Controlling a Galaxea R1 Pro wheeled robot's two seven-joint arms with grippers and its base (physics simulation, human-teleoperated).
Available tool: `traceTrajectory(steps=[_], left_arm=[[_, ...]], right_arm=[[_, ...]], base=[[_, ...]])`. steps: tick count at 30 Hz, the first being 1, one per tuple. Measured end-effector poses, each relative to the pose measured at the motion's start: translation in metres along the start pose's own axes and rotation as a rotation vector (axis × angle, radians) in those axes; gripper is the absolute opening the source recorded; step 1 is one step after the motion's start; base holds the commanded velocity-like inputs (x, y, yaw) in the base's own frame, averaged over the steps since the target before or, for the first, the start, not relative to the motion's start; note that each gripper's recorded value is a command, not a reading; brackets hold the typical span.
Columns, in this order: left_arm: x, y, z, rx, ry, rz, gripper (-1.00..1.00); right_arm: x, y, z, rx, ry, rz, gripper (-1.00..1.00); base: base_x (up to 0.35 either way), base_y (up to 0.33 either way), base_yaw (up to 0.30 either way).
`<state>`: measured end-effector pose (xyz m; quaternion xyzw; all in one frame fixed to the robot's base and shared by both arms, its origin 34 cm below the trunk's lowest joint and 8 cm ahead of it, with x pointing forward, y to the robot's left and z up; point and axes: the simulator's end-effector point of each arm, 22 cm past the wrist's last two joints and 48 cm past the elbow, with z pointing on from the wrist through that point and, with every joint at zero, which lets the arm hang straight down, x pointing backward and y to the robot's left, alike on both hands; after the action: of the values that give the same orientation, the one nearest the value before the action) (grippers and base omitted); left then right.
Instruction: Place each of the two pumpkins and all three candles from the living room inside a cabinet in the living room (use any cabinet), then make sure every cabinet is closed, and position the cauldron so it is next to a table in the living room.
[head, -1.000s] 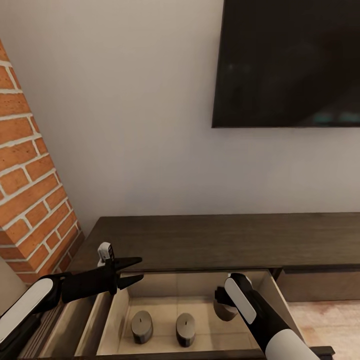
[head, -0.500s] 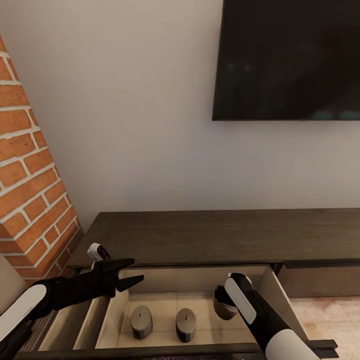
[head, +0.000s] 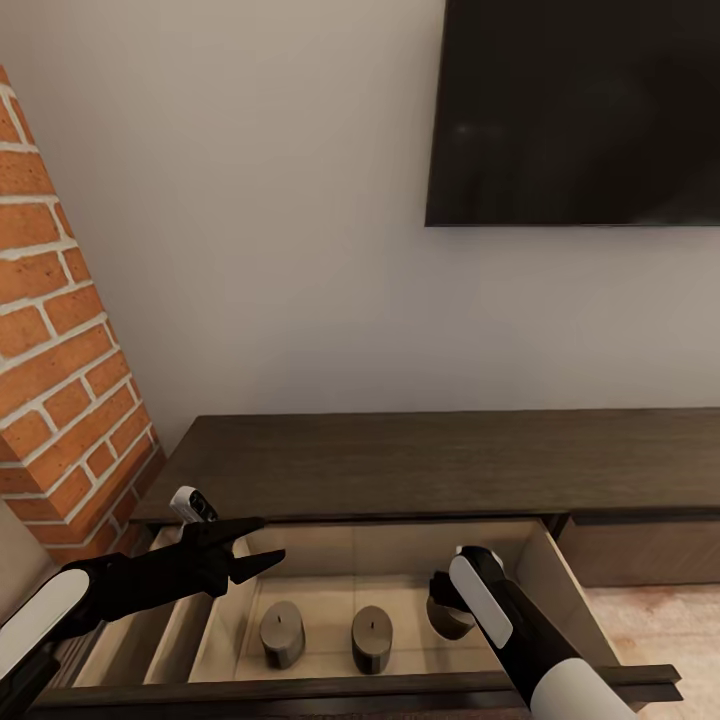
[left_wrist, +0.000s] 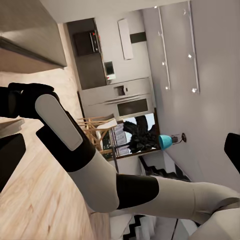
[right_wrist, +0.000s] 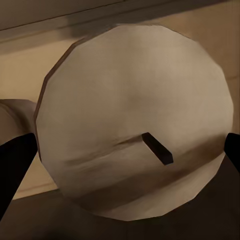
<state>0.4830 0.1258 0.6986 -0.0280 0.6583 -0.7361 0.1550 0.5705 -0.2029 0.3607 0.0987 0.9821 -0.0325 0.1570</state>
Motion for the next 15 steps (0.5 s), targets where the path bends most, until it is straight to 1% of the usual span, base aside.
traceTrajectory(steps=[8, 12, 15], left_arm=[[0.008, 0.017, -0.004, -0.001, 0.0, 0.001, 1.0], [0.008, 0.025, -0.004, -0.004, -0.001, -0.012, 1.0], [0.008, 0.025, -0.004, -0.004, -0.001, -0.011, 1.0]], right_arm=[[0.007, -0.001, 0.016, 0.001, -0.018, 0.018, -1.0], [0.021, -0.007, 0.03, 0.02, 0.019, 0.015, -1.0], [0.024, -0.009, 0.032, 0.026, 0.025, 0.016, -1.0]], base=[[0.0, 0.0, 0.0], [0.0, 0.0, 0.0], [0.0, 0.0, 0.0]])
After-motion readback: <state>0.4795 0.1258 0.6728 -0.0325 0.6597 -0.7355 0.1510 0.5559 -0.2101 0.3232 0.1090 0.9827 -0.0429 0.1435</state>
